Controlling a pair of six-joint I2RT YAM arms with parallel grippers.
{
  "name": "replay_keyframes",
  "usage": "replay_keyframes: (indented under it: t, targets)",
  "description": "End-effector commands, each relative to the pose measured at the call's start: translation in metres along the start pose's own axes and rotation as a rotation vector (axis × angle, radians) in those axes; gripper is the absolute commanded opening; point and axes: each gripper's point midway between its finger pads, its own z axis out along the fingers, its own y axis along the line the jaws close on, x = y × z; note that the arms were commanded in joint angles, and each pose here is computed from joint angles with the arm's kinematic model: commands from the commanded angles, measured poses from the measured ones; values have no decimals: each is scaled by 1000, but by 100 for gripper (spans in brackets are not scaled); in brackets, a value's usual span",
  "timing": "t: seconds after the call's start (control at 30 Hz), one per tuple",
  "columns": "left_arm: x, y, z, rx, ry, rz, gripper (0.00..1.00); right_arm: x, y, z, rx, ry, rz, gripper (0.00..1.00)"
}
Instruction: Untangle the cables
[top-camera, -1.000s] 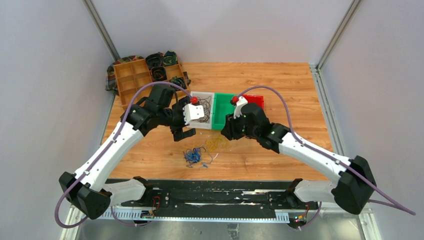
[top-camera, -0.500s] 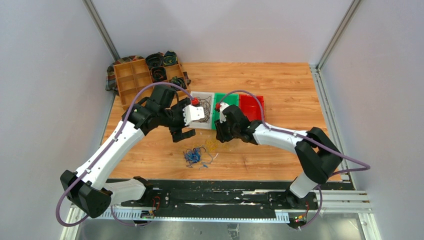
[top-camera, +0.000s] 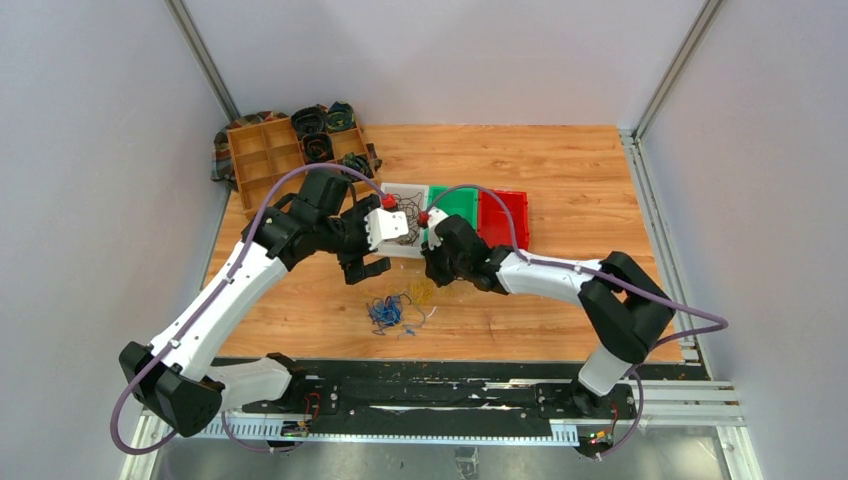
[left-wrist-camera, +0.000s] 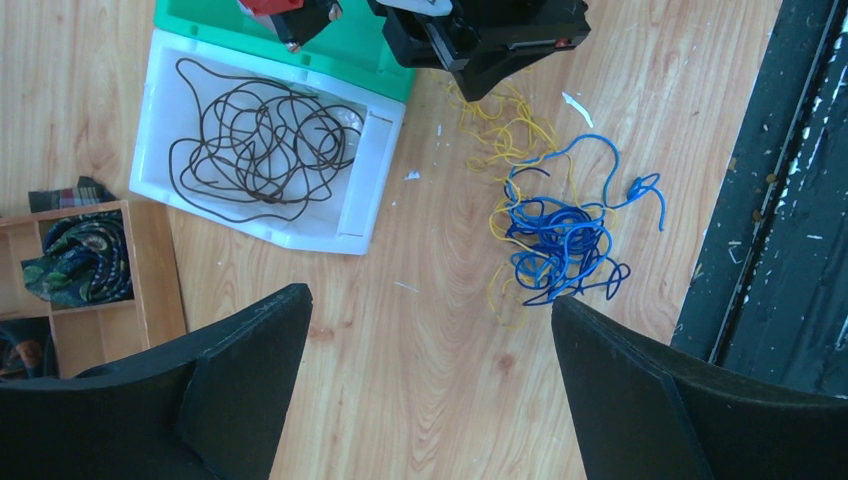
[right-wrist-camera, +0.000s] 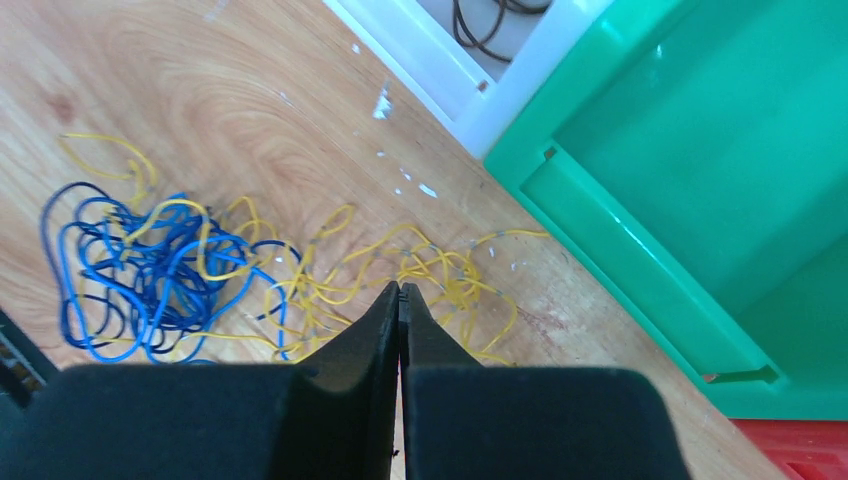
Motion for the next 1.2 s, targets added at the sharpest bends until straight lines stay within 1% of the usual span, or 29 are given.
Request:
replay_keyframes:
  t: [0.0,0.1,0.2,0.23,0.27,0.3,0.37,0.43,0.6,0.67,0.73,0.77,0.8,0.83,0.9,0.93,1.17]
  targets:
    - [-13,-1,-11,-13,-54,-24,94,-45,18,-30,-54,-164,-4,1]
    - [-15,-3,-9,-9,-71,-36,94,-54,21,-48,-64,-216,7,1]
    - [-17,-2,-8,-4,-75,-42,94,-46,12,-50,-22,-209,4,1]
    - [-18,-1,-9,-5,-79,-40,94,-40,9,-47,-11,-192,1,7]
    - [-19,-1,-10,-6,-80,-39,94,-35,7,-43,-7,-175,-1,18]
    - [-21,0,-10,-9,-83,-35,94,-30,7,-38,-12,-162,-6,26]
    - [-23,3,-12,-21,-85,-27,94,-21,7,-29,-13,-137,-13,38]
    - [-23,6,-14,-33,-81,-16,95,-17,5,-21,-8,-122,-23,44]
    - [-25,9,-16,-45,-84,-1,95,-7,-2,-1,23,-70,-44,47]
    - [-26,9,-17,-44,-86,-2,95,-4,-3,6,25,-61,-48,46]
    - [-28,10,-18,-48,-89,-1,95,-2,-3,12,28,-53,-50,41]
    - [-28,11,-18,-48,-89,0,95,-1,-3,15,30,-53,-49,34]
    - [-28,11,-18,-49,-90,0,95,0,-3,16,31,-51,-49,29]
    - [-27,10,-17,-48,-87,-1,95,-2,-3,17,32,-58,-50,21]
    - [-25,10,-16,-46,-80,-5,95,-5,-1,16,30,-72,-49,10]
    - [-24,9,-16,-46,-77,-9,95,-10,2,13,24,-91,-49,2]
    - [-23,3,-11,-27,-95,-48,94,-47,22,-31,-53,-231,-36,1]
